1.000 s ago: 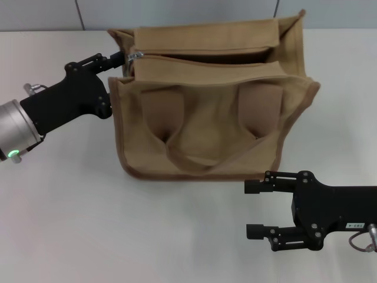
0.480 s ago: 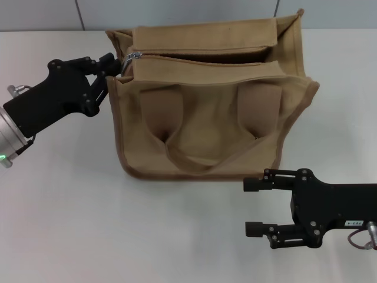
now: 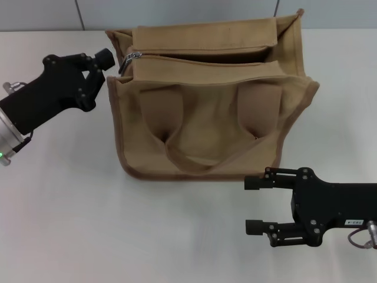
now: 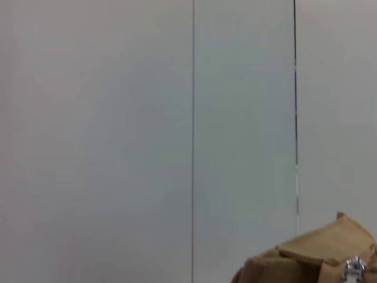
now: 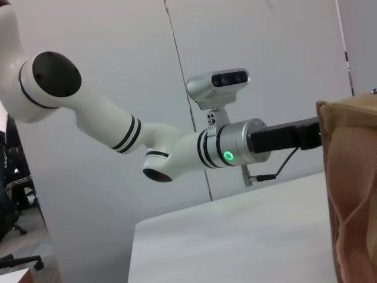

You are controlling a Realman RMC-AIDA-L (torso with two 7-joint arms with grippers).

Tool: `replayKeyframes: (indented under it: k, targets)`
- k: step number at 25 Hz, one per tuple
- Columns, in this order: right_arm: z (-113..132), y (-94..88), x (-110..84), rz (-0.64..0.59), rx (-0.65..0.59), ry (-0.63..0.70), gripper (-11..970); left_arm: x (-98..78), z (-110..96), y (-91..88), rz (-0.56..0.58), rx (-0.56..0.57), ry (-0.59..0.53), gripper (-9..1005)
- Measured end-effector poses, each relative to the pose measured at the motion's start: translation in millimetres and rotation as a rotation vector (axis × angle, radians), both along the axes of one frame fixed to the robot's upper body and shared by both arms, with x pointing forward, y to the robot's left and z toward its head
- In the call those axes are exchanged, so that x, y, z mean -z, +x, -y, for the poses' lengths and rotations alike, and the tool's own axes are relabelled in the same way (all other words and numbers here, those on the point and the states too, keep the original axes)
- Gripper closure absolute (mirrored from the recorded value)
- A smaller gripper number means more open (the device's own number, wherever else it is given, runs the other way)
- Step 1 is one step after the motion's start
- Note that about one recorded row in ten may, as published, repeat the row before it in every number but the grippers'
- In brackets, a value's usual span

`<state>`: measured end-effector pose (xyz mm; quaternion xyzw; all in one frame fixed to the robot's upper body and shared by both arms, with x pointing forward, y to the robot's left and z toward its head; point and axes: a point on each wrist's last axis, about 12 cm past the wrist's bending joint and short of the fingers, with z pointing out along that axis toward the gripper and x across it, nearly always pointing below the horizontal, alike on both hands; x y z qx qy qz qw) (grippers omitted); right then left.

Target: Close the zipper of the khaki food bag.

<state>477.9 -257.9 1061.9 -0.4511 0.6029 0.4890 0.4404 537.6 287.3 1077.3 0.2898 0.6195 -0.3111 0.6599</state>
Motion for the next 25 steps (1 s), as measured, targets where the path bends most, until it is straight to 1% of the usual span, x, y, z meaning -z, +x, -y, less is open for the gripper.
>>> replayKeyframes:
  k: [5,9,11,17,21,25]
  targets:
    - [0,-0.2,0.1,0.001,0.003,0.001,254,-3.4,-5,-3.1,0.01,0.004,-0.018,959]
    - [0,-0.3,0.2,0.001,0.003,0.002,256,-9.6,-19,-0.9,-0.028,0.008,-0.012,942]
    - [0,-0.4,0.3,0.001,0.004,0.003,257,-13.1,-26,-0.2,-0.045,0.037,0.014,933]
    - [0,0.3,-0.2,0.002,0.002,0.002,260,-12.1,-26,-0.3,-0.071,0.06,0.04,907]
    - [0,0.6,-0.4,0.003,0.001,0.002,262,-13.1,-22,3.3,-0.088,0.09,0.075,890]
    - [0,0.7,-0.5,0.003,0.003,0.002,264,-17.2,-21,6.3,-0.082,0.12,0.114,728]
